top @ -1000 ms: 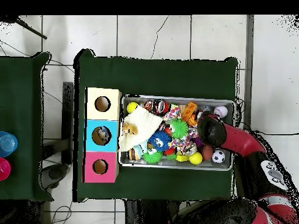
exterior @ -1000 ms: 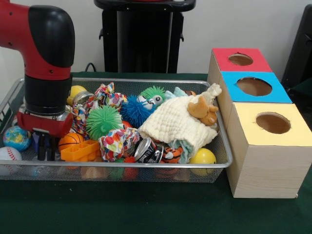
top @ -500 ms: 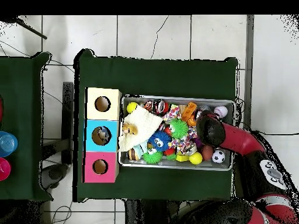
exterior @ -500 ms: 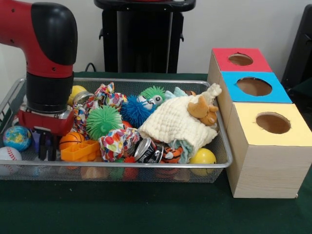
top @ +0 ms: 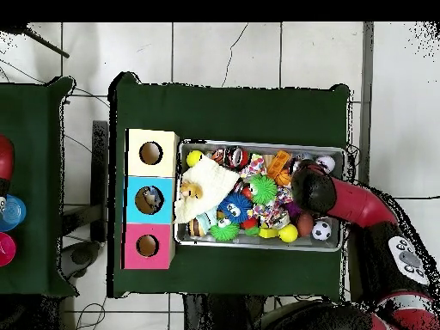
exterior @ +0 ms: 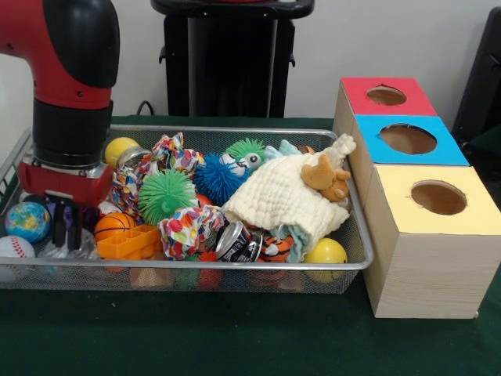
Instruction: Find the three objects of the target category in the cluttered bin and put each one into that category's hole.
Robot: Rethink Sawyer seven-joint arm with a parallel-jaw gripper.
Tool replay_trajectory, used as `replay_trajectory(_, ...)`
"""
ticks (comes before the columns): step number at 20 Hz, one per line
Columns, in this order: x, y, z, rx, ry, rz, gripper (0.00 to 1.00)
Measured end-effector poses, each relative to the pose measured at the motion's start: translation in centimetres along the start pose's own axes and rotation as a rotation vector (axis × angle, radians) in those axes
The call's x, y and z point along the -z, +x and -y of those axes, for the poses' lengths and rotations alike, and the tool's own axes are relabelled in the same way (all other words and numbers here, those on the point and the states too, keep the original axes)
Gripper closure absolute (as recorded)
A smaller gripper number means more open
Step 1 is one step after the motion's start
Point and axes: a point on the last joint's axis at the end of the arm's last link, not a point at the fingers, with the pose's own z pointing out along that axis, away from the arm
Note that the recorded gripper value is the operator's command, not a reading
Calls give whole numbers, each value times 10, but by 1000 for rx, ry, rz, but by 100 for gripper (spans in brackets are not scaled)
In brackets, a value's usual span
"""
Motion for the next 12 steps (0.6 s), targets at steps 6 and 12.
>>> replay_trajectory(6,11,-8,4,0,7,6,100)
replay_trajectory(12,23,-17,9,1,15,8,100)
